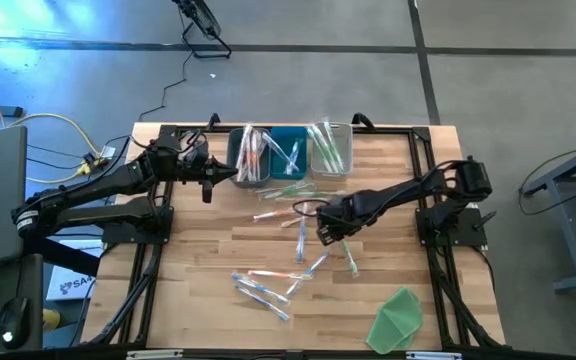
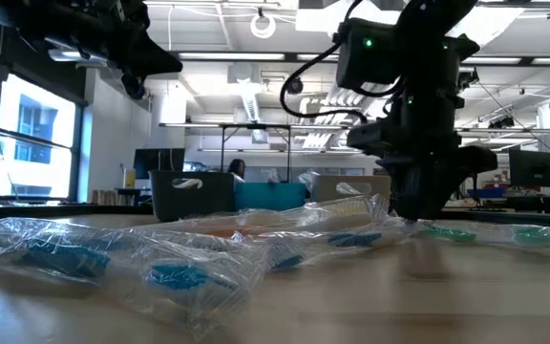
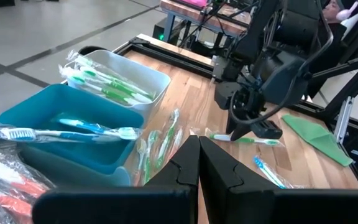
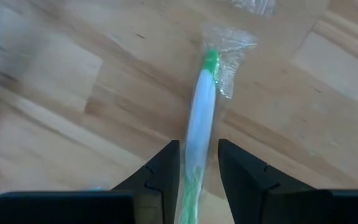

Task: Pick & Place Toothbrushes
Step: Put the green toothbrush into the white bin

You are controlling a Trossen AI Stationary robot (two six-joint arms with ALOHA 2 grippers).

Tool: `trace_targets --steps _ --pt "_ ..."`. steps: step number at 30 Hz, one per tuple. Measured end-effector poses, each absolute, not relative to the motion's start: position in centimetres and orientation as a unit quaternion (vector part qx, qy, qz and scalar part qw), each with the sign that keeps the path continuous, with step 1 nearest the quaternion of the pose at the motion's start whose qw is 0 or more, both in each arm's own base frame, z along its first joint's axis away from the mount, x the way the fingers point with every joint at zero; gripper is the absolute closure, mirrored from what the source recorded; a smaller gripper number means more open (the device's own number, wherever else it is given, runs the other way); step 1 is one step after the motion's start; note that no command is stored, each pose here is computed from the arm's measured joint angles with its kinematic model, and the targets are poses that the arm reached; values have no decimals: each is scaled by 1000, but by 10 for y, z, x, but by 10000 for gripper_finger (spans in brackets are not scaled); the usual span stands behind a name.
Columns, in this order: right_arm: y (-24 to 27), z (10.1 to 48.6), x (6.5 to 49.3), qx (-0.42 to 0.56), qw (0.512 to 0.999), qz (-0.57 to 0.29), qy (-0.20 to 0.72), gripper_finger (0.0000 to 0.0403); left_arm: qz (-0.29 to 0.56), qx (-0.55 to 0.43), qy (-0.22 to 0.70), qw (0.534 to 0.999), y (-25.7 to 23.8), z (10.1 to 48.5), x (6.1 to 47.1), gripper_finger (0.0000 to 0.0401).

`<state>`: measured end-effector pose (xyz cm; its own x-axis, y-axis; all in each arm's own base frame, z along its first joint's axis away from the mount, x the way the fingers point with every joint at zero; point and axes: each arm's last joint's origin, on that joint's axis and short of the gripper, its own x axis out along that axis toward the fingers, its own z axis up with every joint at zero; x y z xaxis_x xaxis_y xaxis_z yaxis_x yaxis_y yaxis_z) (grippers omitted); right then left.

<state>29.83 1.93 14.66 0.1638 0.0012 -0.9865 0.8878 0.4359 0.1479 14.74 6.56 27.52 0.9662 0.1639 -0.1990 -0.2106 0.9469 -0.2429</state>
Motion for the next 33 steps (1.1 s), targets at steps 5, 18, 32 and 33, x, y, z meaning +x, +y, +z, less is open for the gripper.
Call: trace_targets --steps 5,18,32,33 --pt "19 135 301 396 639 -352 557 301 96 -130 89 983 66 275 147 401" --pt "19 132 302 398 637 -351 559 301 97 -130 88 983 66 275 147 401" --pt "20 131 302 399 636 -351 560 311 97 -130 89 983 66 275 147 401" --pt "20 131 302 399 635 -351 561 316 97 -130 89 983 66 275 147 401"
